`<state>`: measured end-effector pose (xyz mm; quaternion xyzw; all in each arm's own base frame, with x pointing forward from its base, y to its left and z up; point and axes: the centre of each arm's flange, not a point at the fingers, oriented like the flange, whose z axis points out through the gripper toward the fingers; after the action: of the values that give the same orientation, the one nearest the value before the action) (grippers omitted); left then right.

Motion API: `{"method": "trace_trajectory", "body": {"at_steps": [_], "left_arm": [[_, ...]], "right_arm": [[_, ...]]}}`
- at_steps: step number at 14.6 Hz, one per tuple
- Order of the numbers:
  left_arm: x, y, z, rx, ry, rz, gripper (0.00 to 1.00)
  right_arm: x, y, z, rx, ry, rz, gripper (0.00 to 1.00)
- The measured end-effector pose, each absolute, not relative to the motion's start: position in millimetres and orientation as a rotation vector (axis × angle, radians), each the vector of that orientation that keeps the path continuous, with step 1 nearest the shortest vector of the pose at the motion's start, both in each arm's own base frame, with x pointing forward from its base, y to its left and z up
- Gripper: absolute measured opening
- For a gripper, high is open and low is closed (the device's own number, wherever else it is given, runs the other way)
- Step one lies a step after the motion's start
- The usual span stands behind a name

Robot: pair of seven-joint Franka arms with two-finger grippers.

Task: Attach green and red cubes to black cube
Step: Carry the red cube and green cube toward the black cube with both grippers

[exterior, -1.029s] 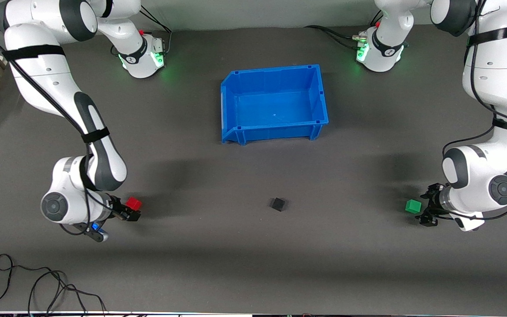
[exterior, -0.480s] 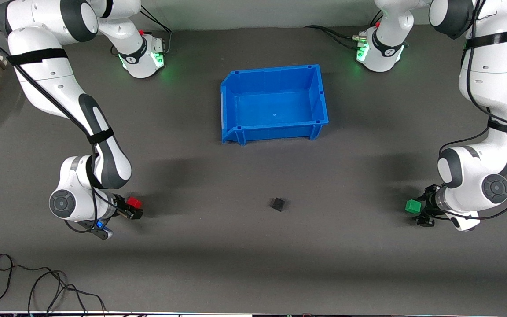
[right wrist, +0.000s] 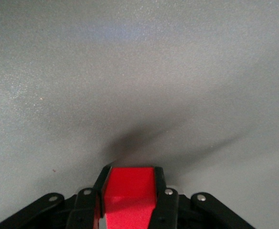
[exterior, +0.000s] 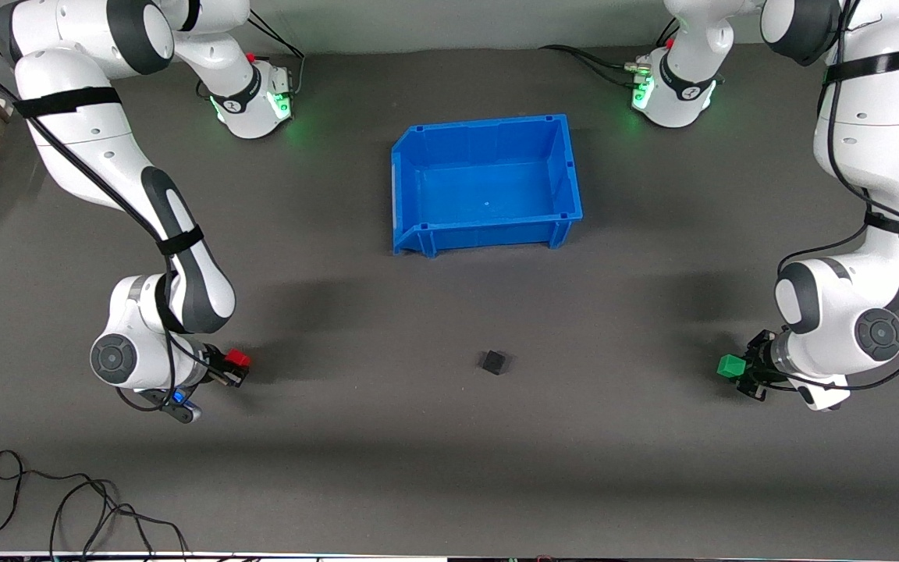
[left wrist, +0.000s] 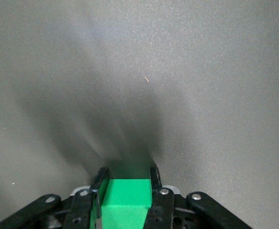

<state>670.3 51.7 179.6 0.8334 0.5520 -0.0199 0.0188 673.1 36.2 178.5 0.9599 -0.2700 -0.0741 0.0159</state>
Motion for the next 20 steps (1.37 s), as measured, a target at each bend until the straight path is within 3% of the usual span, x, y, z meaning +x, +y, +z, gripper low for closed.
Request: {"method": "trace_trajectory", "body": {"at_steps": [6, 11, 16, 20], "left_arm": [[684, 47, 198, 2.576, 1.696, -0.031, 0.39], [721, 1, 274, 2.395, 1.883, -0.067, 0.39], [719, -128, 288, 2.139, 2.131, -0.096, 0.39], [693, -232, 253, 2.117, 2.191, -0.148, 0.39]], "right_arm": [[677, 42, 192, 2.986, -1.085, -0.234, 0.4], [676, 125, 226, 2.855, -1.445, -0.202, 0.4], [676, 223, 266, 2.713, -1.832, -0.199, 0.4], [678, 258, 270, 2.554, -2.063, -0.208, 0.4]]}}
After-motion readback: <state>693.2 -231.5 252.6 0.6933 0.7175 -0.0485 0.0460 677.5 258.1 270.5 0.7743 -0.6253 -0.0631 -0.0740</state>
